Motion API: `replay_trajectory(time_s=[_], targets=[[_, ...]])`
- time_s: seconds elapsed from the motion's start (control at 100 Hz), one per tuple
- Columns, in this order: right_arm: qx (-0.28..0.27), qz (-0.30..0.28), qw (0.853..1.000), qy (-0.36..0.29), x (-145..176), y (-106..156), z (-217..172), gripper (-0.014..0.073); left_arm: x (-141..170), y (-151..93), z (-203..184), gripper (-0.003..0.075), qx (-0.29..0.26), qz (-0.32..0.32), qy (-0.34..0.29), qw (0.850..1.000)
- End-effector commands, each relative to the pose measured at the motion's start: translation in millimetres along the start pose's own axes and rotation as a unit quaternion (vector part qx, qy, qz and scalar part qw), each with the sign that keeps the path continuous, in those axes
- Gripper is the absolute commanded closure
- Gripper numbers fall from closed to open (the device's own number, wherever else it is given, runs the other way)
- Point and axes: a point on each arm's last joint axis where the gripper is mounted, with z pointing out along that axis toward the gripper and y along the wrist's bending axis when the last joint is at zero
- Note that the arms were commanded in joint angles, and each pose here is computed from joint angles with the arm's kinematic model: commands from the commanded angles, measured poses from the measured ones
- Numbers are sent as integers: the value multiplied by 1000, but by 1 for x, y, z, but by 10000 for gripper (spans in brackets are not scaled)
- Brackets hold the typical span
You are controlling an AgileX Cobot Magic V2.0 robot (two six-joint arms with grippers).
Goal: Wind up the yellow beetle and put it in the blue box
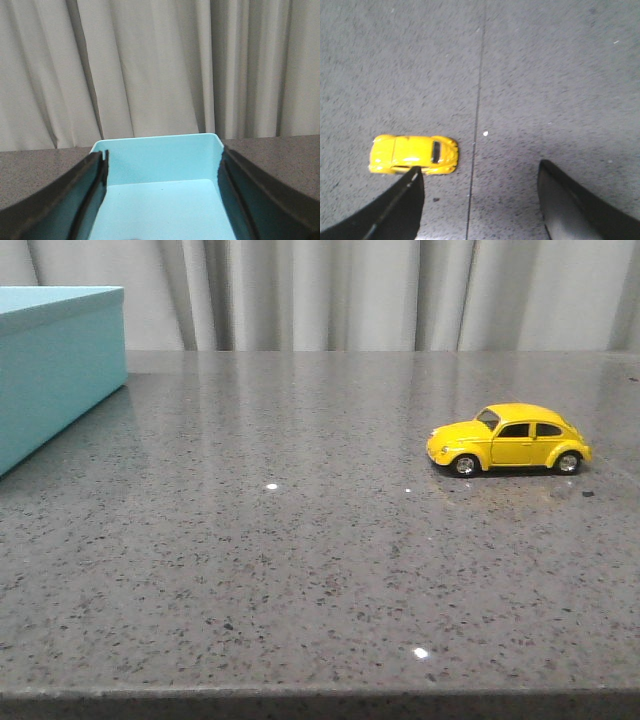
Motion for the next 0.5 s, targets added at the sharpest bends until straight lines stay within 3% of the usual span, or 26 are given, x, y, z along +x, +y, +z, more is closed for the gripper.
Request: replay_trajectory(time_s=[0.0, 0.49], targets=[[-14, -3, 1000, -5, -18, 9, 2, 85, -20, -1, 4, 258, 4, -4, -34, 999], [-40, 27, 991, 128, -24, 63, 82, 85, -21, -1, 30, 258, 3, -30, 70, 997]])
